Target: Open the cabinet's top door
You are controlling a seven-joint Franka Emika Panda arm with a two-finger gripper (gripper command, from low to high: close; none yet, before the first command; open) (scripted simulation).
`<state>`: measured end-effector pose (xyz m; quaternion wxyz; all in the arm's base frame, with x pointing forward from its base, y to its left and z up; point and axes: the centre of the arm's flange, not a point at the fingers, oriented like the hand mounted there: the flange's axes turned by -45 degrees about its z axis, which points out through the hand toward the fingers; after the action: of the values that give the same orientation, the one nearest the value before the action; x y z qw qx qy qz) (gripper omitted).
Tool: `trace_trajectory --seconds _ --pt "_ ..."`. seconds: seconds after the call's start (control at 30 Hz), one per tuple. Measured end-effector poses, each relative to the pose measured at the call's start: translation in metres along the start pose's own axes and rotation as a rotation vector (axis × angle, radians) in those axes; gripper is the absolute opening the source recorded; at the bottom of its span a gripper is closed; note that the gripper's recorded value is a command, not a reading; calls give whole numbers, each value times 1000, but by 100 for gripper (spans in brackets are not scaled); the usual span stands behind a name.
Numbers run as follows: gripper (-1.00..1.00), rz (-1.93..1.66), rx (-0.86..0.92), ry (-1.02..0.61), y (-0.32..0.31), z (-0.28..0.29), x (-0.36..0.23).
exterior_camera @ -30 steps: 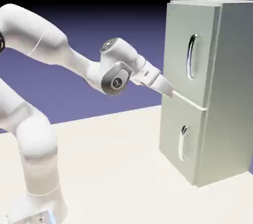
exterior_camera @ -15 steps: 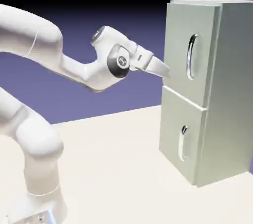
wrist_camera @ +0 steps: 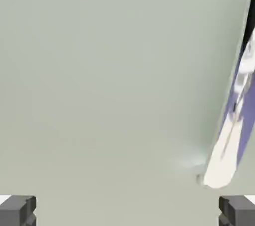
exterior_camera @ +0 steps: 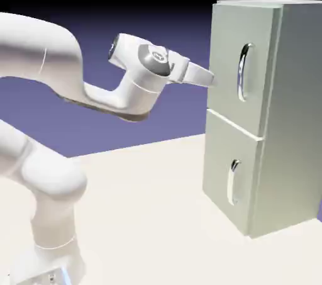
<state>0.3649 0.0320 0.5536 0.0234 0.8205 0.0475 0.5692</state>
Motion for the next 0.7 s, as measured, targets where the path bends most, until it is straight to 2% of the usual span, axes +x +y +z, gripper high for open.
trace_trajectory --seconds 0.7 --pt "0 71 19 305 57 19 -9"
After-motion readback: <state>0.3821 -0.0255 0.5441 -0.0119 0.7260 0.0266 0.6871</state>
